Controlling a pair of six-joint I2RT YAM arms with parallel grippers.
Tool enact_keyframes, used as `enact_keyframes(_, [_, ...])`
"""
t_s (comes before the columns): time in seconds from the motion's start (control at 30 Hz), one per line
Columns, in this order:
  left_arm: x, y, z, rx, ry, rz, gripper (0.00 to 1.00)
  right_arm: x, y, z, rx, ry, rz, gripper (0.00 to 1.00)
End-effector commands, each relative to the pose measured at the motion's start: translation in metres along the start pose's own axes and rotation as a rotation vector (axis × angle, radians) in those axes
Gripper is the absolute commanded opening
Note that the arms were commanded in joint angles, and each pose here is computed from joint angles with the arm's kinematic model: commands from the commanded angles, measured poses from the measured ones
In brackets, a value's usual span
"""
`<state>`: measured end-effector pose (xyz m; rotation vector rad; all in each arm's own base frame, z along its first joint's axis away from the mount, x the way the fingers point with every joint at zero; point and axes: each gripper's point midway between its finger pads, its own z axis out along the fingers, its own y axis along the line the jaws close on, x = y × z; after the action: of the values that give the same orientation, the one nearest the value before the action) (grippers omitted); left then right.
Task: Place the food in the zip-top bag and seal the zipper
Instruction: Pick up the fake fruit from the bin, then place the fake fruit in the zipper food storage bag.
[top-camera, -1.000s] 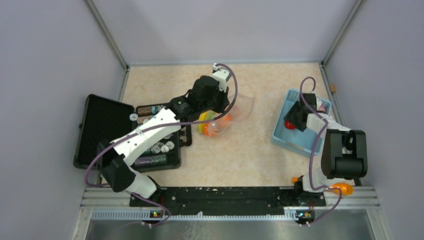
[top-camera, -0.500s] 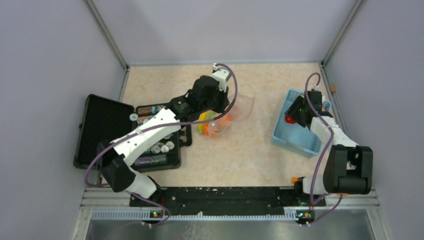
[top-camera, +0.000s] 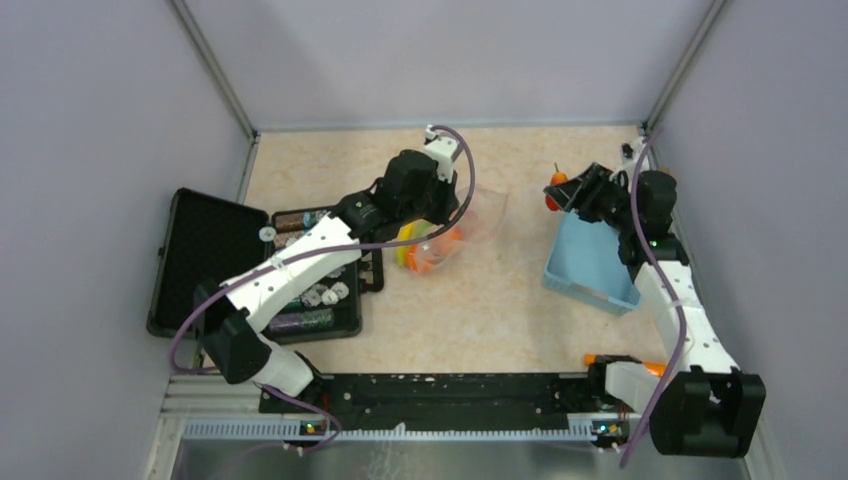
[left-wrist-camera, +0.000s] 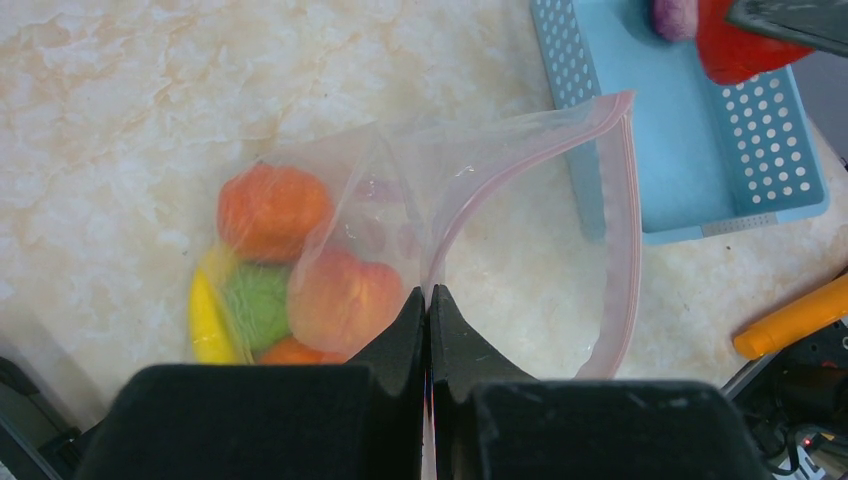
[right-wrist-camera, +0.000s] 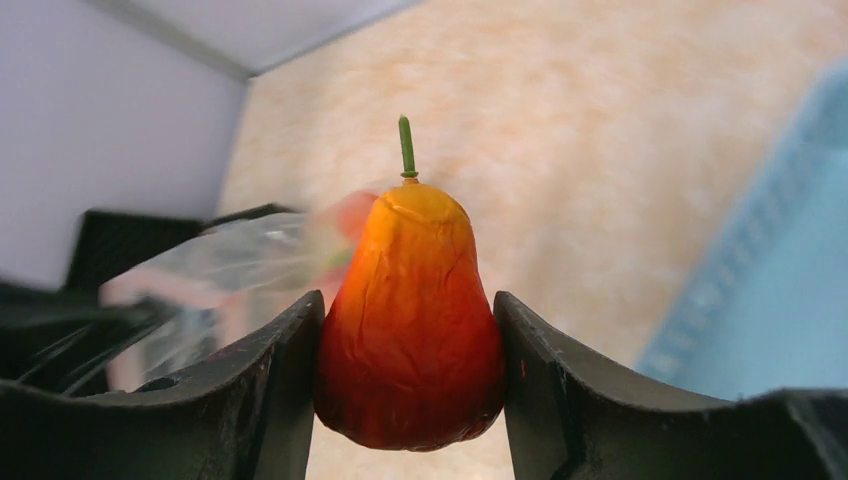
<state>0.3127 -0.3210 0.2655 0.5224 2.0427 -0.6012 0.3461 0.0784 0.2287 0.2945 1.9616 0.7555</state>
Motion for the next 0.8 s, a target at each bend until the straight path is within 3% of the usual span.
enact_keyframes(0.0, [-0.031, -0.010, -0.005, 0.029, -0.084, -0.011, 0.00, -0.016, 0.112, -0.042, -0.506, -0.067, -0.216, 0.05])
enact_keyframes(0.27, [-0.034, -0.015, -0.006, 0.048, -0.082, -0.044, 0.00, 0.010, 0.157, -0.053, -0.649, 0.005, -0.350, 0.09])
enact_keyframes(0.53, [-0.041, -0.010, -0.009, -0.015, -0.031, -0.102, 0.00, 0.042, 0.162, -0.027, -0.505, 0.111, -0.446, 0.06])
enact_keyframes(0.77, [-0.034, -0.003, -0.005, -0.070, 0.019, -0.147, 0.00, 0.030, 0.158, -0.004, -0.349, 0.082, -0.404, 0.02])
